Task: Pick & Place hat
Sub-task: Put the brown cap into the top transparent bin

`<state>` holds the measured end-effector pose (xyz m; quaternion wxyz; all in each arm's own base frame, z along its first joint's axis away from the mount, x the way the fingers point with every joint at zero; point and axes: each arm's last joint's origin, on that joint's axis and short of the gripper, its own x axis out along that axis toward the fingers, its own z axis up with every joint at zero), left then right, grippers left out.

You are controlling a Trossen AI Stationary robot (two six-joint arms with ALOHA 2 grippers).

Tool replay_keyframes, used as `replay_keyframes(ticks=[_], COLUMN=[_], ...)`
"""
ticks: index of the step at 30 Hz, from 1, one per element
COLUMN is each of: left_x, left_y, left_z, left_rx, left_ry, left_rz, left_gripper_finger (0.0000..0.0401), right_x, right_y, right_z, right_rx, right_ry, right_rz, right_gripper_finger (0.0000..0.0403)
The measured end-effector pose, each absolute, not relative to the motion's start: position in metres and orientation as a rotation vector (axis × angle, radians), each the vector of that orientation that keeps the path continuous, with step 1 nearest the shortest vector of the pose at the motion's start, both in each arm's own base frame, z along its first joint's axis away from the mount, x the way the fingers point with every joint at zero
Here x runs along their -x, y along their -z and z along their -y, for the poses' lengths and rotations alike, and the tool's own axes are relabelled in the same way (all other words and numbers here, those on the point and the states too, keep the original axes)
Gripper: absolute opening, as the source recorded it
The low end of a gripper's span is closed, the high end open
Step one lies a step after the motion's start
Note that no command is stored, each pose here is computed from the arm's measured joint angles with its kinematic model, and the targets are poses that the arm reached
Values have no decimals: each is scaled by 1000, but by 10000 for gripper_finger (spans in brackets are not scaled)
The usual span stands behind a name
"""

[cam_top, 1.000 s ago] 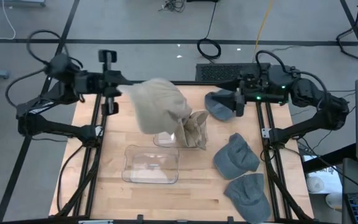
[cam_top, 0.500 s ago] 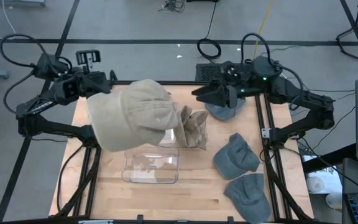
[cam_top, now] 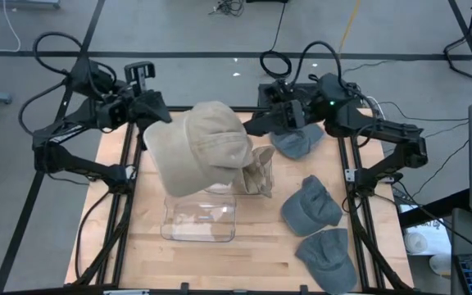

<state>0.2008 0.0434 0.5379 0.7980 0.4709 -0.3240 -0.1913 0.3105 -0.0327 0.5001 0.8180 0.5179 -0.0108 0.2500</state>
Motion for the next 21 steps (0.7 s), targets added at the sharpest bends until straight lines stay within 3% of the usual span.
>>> replay_keyframes(ticks=[7,11,15,21], left_x=[-200,-200,-199,-200], left_y=[-543,-543,-543,-542], left_z=[-47,-51,-53,-53], left_rx=[-1037,-1040,-1038,-1042], left_ry=[389,368,362,361], left_rz=[698,683,670,669], left_gripper_finger=[10,10,10,10], right_x=[-311,-310,-308,-307], right_y=[-500,-501,-505,-507], right_z=[32,32,31,31], right_rx=[-1114,-1113,-1114,-1103], right_ry=[-556,-568,-609,-618], right_rz=[1,13,24,40], right_gripper_finger=[355,324,256,115])
